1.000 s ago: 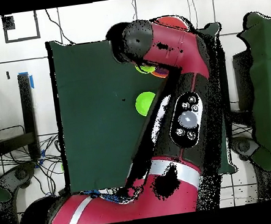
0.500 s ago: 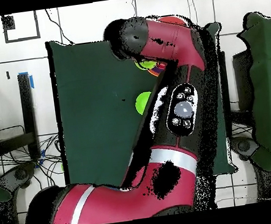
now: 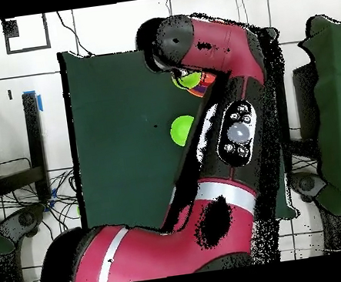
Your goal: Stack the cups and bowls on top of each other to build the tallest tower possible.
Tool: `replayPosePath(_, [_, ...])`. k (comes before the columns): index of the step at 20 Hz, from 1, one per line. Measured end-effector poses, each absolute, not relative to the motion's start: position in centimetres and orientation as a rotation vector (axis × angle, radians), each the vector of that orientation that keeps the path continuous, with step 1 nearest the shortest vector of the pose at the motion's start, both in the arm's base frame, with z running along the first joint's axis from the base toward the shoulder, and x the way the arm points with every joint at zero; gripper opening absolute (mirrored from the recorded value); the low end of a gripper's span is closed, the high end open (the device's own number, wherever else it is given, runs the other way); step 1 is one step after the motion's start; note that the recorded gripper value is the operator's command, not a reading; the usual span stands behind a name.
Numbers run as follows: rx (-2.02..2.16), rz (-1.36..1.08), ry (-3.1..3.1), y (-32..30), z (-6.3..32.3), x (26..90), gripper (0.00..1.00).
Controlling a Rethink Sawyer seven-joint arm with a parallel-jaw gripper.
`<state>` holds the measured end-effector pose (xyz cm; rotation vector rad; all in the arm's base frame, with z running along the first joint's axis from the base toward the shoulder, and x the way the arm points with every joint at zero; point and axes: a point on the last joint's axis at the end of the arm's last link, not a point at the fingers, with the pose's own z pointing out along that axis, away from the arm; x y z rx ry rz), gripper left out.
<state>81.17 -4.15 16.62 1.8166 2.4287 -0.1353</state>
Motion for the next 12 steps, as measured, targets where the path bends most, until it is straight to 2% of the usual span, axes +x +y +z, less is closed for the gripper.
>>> replayPosePath(3, [1.853, -0.145, 2.465, -3.8, 18.2, 80.6, 0.00])
replayPosePath(12, [1.895, -0.133, 2.500, -3.4, 26.3, 80.1, 0.00])
